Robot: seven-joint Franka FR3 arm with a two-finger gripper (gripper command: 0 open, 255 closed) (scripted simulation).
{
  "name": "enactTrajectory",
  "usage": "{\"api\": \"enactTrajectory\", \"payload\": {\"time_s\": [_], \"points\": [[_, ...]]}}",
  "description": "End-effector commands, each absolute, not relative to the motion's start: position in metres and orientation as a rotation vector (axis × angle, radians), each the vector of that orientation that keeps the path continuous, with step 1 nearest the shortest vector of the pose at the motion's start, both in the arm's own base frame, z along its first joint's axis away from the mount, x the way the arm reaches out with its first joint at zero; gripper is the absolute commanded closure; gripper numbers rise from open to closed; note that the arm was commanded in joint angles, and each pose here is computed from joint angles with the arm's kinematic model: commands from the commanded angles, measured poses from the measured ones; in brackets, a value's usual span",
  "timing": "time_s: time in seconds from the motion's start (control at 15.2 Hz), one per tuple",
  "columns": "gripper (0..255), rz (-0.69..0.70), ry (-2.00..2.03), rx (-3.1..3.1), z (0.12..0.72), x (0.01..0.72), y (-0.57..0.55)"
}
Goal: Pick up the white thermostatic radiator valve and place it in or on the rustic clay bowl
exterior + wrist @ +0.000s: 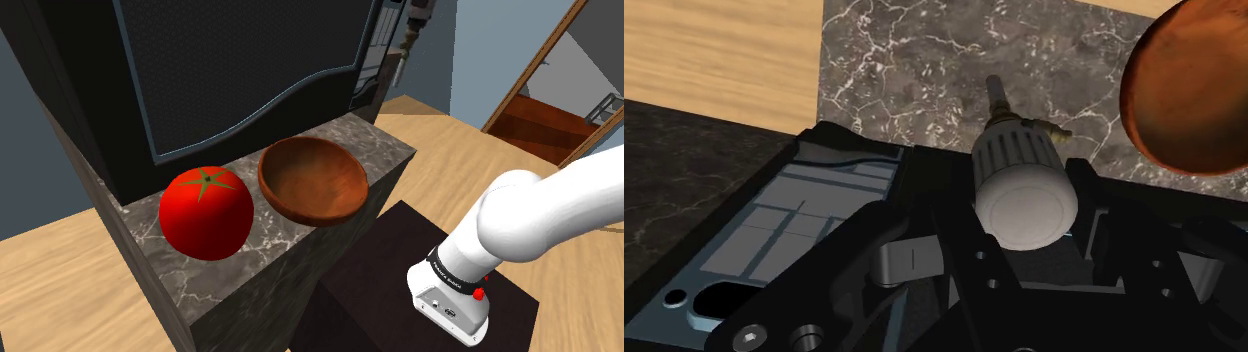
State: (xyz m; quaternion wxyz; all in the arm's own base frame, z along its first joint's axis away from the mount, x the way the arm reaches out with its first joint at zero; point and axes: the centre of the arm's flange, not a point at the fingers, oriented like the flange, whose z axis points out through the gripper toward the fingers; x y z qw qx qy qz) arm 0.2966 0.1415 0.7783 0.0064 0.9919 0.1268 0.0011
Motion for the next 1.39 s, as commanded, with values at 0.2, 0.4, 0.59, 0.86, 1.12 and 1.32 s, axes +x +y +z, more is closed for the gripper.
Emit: {"api": "enactTrajectory", "payload": {"time_s": [0.2,0.4,0.59,0.86,1.12,1.32], "points": [[255,0.003,0.395,3.104,0.789,0.284,0.207],[255,0.003,0.395,3.104,0.796,0.277,0.245],[255,0.003,0.395,3.104,0.803,0.270,0.283],[255,0.003,0.395,3.104,0.811,0.262,0.332],[255,0.003,0.395,3.104,0.790,0.262,0.332],[255,0.003,0.395,3.104,0.774,0.262,0.332]]}}
